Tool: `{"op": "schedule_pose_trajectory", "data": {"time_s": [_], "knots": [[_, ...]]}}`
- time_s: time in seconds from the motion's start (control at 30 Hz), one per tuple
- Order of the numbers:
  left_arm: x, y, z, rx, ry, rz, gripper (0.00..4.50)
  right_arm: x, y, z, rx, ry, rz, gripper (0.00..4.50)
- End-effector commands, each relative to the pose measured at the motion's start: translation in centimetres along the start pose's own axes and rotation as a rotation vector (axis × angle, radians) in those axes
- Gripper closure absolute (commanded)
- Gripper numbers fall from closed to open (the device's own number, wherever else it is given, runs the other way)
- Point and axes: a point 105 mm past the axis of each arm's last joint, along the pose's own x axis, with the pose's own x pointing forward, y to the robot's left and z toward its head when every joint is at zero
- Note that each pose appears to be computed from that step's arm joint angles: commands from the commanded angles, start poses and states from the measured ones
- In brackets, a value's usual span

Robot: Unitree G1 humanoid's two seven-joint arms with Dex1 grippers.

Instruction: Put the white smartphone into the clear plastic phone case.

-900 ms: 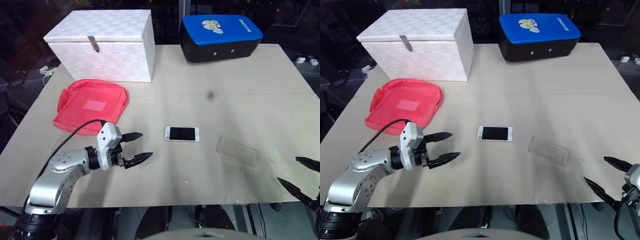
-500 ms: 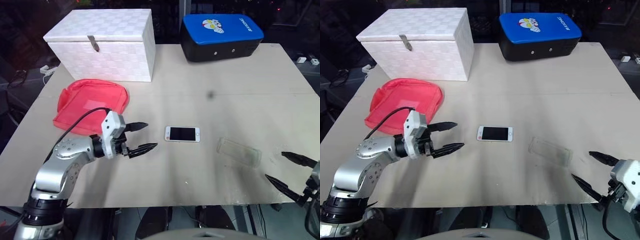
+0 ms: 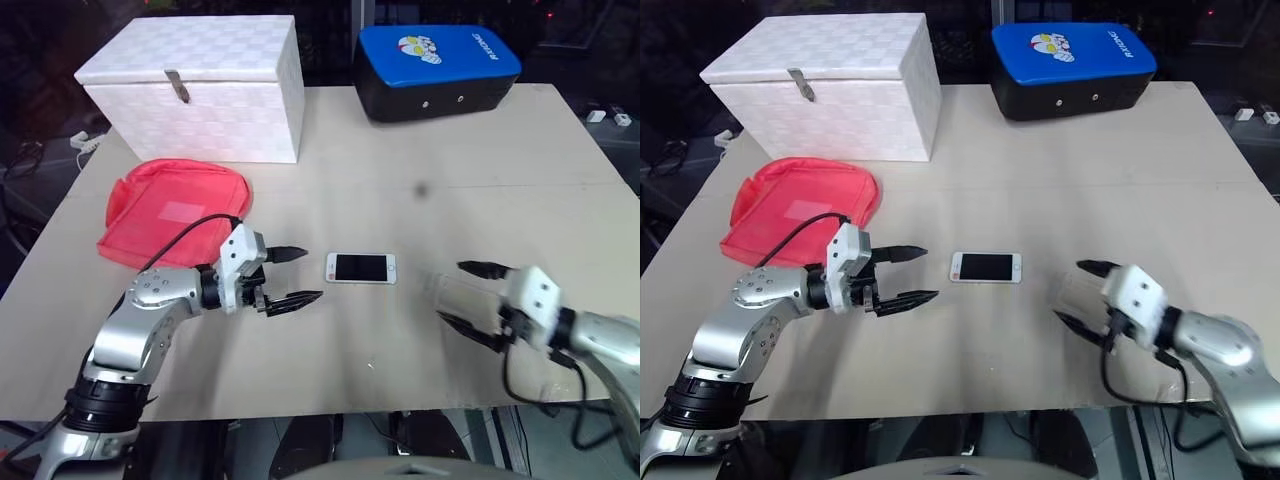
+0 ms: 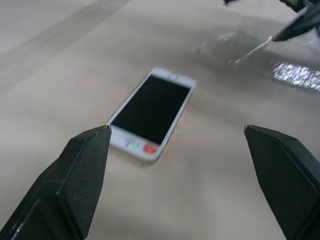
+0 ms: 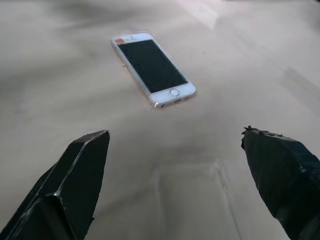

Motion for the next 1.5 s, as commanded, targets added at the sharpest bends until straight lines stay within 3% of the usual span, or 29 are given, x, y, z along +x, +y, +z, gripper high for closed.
{"op": "schedule_pose_trajectory", "data": {"time_s": [0.03, 0.27, 0.43, 0.7, 0.87, 1.0, 1.03, 1.33, 1.5], "knots": [[0.9, 0.5, 0.4, 0.065, 0.043, -0.052, 0.15, 0.9, -0.3, 0.8, -0.016, -0.007, 0.013, 0.0], [4.6, 1.8, -0.8, 0.13, 0.159, -0.179, 0.15, -1.0, -0.3, 0.6, -0.012, 0.031, 0.0, 0.0], [7.8, 3.4, -1.3, 0.144, 0.231, -0.209, 0.15, -5.0, 1.8, 1.6, -0.006, 0.027, -0.015, 0.0], [9.4, 3.7, -4.2, 0.174, 0.378, -0.269, 0.15, -8.0, 3.4, 2.1, 0.015, 0.048, -0.11, 0.0], [9.5, 2.5, -4.3, 0.103, 0.35, -0.355, 0.15, -8.1, 3.8, 1.9, 0.035, 0.052, -0.145, 0.0], [9.4, 2.4, -4.4, 0.096, 0.346, -0.364, 1.23, -8.0, 4.0, 1.5, 0.051, 0.056, -0.15, 0.0], [9.3, 2.4, -4.3, 0.098, 0.338, -0.362, 1.62, -8.0, 4.0, 1.4, 0.055, 0.058, -0.153, 0.0], [8.5, 1.9, 0.2, 0.126, 0.146, -0.335, 1.65, -8.1, 2.6, -0.5, 0.08, 0.103, -0.247, 0.0], [10.2, 1.1, 2.5, 0.114, 0.105, -0.347, 1.65, -8.0, 2.5, -4.9, 0.126, 0.293, -0.24, 0.0]]}}
